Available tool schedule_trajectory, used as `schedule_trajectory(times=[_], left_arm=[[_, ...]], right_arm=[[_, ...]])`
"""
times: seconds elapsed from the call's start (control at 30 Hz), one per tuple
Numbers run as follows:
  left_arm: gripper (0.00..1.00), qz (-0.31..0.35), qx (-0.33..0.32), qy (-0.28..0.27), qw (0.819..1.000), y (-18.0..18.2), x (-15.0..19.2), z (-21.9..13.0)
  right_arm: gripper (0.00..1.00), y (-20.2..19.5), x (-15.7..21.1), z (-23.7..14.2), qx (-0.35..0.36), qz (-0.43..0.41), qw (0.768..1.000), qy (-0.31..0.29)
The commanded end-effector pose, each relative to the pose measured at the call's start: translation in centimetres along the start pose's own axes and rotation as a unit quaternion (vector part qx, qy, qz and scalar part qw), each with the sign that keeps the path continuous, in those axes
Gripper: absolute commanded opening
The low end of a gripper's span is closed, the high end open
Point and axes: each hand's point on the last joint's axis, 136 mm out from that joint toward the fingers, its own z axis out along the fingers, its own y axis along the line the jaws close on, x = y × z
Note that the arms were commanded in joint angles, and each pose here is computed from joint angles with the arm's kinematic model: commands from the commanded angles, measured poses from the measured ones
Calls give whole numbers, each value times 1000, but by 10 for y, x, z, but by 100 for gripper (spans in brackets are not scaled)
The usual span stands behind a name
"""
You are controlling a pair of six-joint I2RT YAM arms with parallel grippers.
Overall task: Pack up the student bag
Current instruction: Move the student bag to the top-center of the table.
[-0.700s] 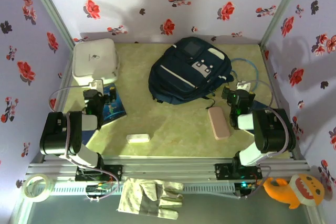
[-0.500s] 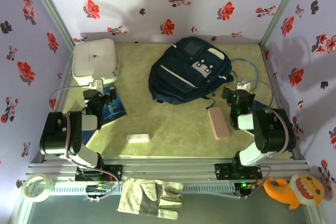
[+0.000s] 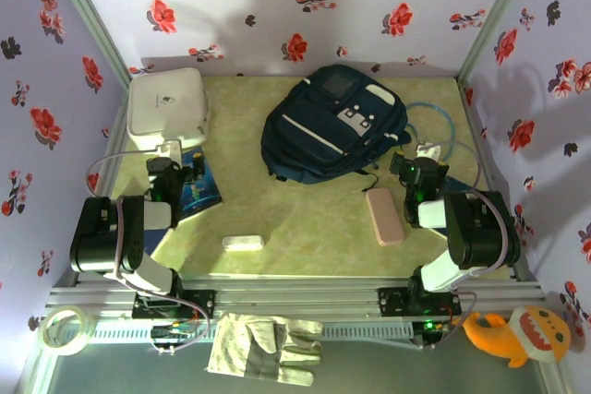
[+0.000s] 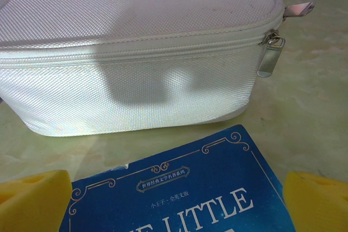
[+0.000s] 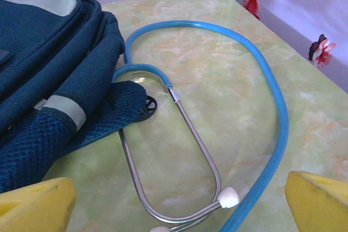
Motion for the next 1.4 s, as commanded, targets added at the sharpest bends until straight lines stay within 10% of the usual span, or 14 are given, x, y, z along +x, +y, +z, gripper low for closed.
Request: schedule_trajectory(times=[0.0,0.6,0.93,1.37], left_arm=[[100,2,-1,-12,1000,2,-9,3],[100,-6,-20,-57,998,11,-26,-22],[100,-141,-55,-26,988,18,-80,-57],[100,-148,221,99,959,-149,-115,-61]], right_arm=[[99,-1,-9,3,4,16,1000,-12],[99,1,-43,-22,1,5,1000,-28],[99,61,-85,-32,-40,100,988,113],[99,159,-50,17,-107,180,937,279]])
